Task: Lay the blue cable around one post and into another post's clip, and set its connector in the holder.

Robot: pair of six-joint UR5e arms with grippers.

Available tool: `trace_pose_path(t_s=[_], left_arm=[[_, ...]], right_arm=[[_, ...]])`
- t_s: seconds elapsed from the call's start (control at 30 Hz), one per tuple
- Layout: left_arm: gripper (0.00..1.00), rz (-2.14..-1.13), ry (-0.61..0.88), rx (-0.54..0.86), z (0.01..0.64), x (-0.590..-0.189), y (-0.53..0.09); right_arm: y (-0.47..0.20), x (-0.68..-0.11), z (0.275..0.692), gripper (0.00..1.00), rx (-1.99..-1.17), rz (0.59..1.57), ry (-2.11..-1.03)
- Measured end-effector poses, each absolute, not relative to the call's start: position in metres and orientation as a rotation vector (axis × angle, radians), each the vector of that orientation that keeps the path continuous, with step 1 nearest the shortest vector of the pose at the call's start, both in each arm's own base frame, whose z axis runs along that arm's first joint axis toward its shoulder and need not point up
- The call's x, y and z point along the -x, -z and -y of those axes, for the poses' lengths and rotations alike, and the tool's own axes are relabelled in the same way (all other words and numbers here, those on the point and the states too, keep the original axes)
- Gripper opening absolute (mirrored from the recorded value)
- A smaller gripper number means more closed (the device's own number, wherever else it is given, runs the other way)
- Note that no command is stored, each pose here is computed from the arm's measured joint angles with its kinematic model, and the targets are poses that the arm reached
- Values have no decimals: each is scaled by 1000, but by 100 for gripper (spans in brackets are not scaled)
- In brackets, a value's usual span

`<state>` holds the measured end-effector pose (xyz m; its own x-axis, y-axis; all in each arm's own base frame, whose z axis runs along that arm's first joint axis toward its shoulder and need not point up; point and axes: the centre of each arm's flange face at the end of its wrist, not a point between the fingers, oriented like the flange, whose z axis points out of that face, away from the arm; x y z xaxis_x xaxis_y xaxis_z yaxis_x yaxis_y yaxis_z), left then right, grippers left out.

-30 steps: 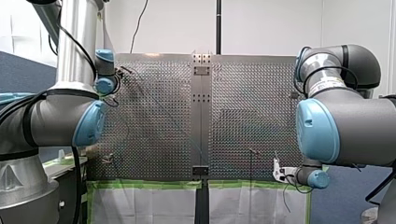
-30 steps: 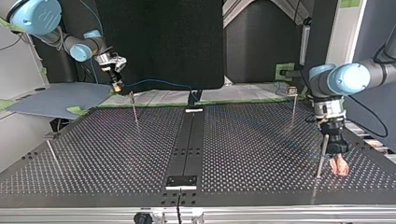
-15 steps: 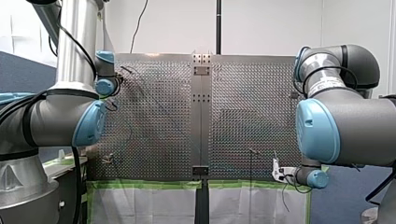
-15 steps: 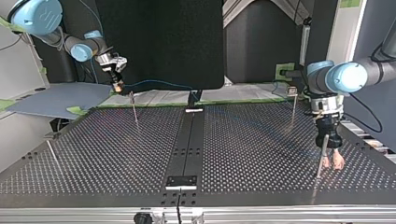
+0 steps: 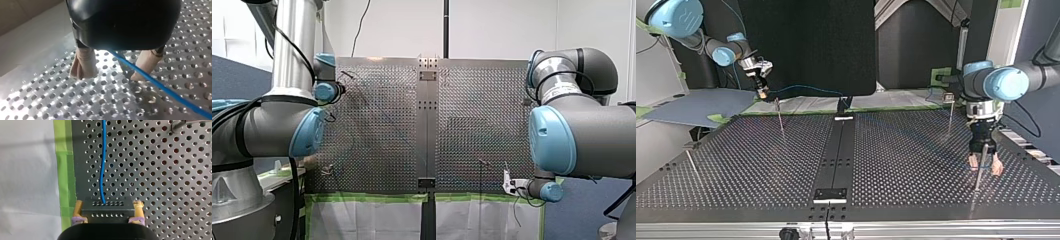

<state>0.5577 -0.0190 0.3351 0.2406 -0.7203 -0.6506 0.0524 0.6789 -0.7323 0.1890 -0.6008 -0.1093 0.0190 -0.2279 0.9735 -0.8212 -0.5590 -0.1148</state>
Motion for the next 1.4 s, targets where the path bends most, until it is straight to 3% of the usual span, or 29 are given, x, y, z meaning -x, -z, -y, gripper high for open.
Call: trace_pose_path(t_s=[0.63,1.4], left_arm=[[100,-1309,339,705,11,-534,-343],[100,-1324,143,593,9,-531,-377]], right_arm=[[109,-192,600,0,-1812,1065,-1574],[109,-193,600,0,-1814,1063,-1575]])
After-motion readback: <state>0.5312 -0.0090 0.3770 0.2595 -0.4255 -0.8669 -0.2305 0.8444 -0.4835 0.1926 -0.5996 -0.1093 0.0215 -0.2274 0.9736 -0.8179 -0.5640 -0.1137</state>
